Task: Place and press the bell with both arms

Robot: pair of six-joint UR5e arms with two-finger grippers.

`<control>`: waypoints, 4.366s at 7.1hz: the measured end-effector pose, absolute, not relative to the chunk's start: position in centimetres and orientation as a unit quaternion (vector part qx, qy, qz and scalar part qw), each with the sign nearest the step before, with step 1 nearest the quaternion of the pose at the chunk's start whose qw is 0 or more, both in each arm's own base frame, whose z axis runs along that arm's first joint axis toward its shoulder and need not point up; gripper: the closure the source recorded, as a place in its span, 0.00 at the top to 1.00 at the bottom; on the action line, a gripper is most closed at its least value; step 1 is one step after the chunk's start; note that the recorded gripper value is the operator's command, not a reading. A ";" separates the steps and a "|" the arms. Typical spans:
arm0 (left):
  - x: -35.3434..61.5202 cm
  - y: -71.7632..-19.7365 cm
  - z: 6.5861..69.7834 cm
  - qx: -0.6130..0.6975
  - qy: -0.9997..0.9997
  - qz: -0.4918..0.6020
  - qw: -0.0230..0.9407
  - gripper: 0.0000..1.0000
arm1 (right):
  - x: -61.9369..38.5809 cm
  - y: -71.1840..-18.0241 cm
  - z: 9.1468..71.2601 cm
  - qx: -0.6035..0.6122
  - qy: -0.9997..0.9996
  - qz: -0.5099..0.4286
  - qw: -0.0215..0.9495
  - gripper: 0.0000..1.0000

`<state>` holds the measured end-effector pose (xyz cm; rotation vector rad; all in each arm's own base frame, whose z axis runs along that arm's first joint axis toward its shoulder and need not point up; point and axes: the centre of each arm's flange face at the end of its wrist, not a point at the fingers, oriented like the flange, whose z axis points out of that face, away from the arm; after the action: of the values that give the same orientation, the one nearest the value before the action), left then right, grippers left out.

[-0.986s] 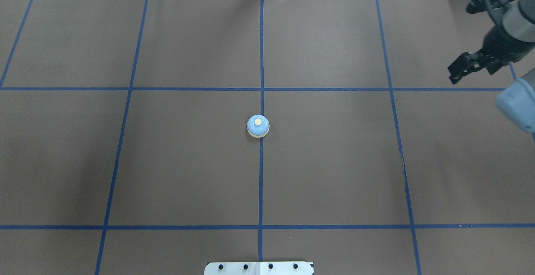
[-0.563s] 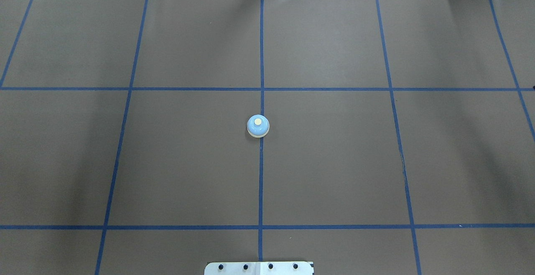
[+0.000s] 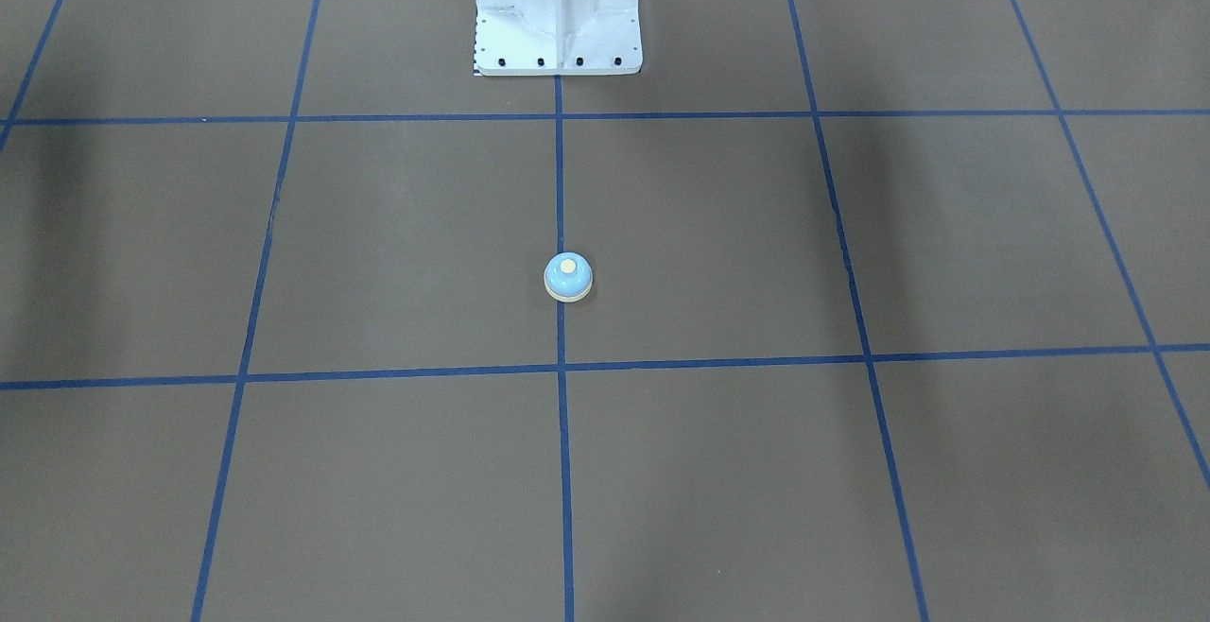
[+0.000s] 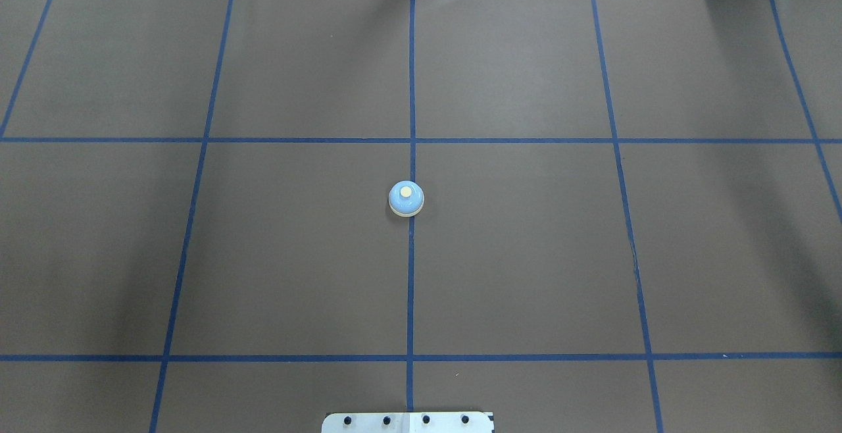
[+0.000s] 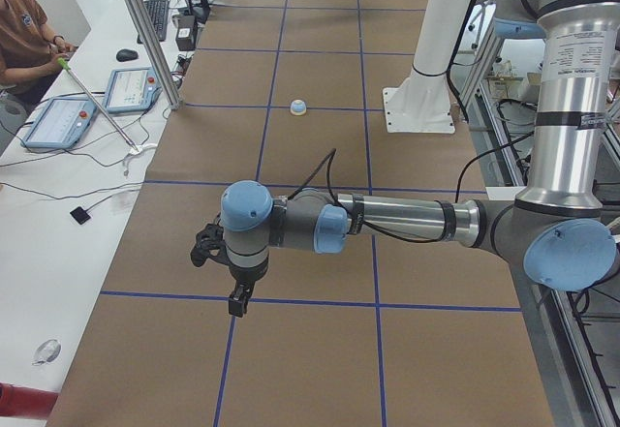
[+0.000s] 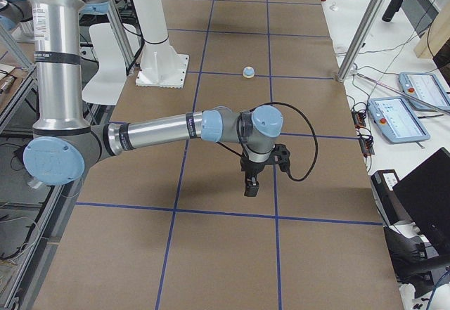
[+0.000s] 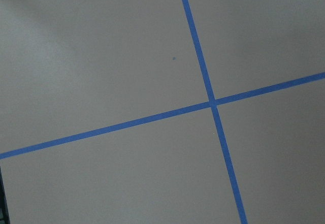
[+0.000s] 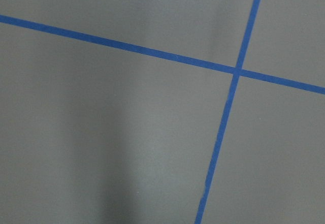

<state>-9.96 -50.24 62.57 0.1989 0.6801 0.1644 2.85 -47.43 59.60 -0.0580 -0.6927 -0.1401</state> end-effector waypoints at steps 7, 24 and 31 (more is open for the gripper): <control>-7.5 -49.1 64.5 0.071 0.326 0.095 0.938 1.00 | 4.3 -44.8 63.2 -0.036 -0.362 -0.044 0.930 1.00; -7.1 -45.9 66.0 0.090 0.328 0.104 0.935 1.00 | 4.7 -45.9 61.7 -0.022 -0.382 -0.037 0.923 1.00; -7.2 -46.0 65.9 0.091 0.326 0.104 0.935 1.00 | 4.8 -45.9 61.7 -0.021 -0.381 -0.037 0.924 1.00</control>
<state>-7.17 -46.03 65.91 0.1858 0.6660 0.2123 4.76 -45.92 61.70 -0.0434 -0.7820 -0.0768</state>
